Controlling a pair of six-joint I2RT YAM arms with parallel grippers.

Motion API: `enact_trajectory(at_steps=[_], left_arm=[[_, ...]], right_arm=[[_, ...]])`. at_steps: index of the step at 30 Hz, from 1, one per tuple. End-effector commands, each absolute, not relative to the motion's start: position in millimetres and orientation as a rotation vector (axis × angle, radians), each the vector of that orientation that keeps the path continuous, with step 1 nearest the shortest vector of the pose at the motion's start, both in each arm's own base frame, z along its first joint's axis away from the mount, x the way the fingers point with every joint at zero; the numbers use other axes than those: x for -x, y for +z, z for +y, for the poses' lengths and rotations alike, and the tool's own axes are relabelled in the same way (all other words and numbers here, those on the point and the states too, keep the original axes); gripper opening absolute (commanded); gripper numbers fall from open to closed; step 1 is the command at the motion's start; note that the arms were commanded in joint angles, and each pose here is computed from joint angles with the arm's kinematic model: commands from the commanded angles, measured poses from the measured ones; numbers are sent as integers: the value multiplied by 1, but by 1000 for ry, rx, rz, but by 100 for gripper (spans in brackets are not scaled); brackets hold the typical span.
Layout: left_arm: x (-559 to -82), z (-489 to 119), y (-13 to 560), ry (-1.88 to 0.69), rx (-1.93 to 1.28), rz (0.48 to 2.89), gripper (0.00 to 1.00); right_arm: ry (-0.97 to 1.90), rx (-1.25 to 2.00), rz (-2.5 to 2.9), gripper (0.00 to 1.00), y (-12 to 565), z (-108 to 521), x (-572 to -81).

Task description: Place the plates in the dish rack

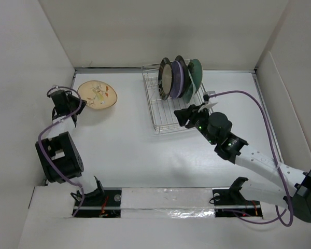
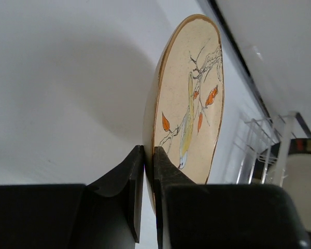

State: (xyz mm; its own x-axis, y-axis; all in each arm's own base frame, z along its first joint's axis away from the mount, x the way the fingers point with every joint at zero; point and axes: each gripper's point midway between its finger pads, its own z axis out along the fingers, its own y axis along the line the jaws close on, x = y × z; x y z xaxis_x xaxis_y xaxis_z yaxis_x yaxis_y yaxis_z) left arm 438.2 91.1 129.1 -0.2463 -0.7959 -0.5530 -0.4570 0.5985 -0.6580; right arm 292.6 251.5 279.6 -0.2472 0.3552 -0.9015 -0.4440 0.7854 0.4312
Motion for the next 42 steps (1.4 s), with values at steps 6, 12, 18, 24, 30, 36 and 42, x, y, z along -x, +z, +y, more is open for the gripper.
enact_trajectory(at_steps=[6,12,18,24,30,36,42], left_arm=[[-431,42,270,-686,663,1574,0],[-393,-25,344,-849,436,1473,0],[-344,-77,379,-929,238,1438,0],[-301,-100,377,-1075,159,1425,0],[-280,-114,368,-1136,110,1431,0],[-270,-127,362,-1241,62,1431,0],[-270,-130,355,-1277,55,1433,0]], right_arm=[[863,123,1604,60,303,275,-293],[940,184,1603,83,313,295,-292],[984,221,1594,95,327,317,-302],[895,191,1620,98,330,310,-338],[1026,277,1588,98,339,316,-326],[1206,350,1602,90,323,345,-316],[1353,381,1642,55,296,376,-311]])
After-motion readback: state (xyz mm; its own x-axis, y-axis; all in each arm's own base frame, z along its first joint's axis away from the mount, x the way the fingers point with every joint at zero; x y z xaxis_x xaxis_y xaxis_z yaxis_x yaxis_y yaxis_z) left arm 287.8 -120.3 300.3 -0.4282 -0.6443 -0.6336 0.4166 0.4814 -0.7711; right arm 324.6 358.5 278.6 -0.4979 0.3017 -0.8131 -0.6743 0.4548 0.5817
